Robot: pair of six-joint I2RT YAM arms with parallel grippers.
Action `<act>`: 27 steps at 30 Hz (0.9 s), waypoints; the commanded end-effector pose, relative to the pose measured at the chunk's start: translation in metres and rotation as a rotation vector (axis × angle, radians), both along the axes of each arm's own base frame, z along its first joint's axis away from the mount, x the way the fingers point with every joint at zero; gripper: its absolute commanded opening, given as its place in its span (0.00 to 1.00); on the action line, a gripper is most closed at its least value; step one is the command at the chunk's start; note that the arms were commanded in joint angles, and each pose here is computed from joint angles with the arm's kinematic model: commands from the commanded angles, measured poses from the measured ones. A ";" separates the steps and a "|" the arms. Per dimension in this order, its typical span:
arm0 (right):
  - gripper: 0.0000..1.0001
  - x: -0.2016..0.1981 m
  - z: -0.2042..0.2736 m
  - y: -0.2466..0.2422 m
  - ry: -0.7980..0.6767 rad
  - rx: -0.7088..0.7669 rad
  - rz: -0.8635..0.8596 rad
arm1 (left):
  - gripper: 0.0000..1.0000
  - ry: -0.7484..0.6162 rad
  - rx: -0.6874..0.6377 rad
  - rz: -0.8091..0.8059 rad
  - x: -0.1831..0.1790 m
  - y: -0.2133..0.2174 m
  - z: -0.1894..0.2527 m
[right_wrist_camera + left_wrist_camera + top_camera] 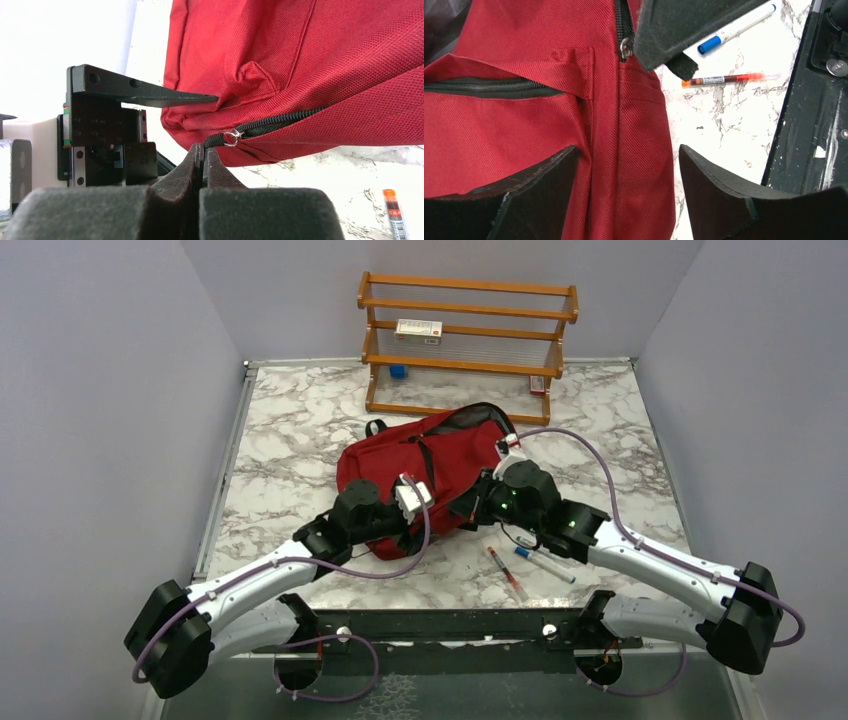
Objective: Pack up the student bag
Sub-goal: Zip the student bag at the center of the board.
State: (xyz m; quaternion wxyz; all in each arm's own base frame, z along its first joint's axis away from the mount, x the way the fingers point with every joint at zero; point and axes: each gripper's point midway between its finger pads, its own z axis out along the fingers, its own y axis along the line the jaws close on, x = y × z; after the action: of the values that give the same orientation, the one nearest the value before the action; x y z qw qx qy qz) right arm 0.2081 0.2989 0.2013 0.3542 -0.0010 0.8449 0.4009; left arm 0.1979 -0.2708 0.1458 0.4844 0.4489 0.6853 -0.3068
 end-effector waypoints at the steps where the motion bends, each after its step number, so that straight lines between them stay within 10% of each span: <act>1: 0.00 -0.004 0.025 0.007 -0.025 0.114 0.019 | 0.71 -0.094 -0.058 -0.018 0.013 -0.015 0.030; 15: 0.01 0.037 0.022 -0.041 -0.083 0.086 -0.341 | 0.00 -0.026 0.011 -0.049 0.000 -0.010 -0.006; 27: 0.01 0.087 0.014 -0.099 -0.105 0.013 -0.525 | 0.00 -0.010 0.174 0.093 0.002 0.033 -0.023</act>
State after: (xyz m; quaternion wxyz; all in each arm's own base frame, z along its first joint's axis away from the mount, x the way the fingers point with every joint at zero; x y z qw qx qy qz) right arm 0.2666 0.2264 0.1945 0.4442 0.1677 0.8232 0.3111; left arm 0.2030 -0.2662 0.1405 0.4852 0.4623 0.6899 -0.2738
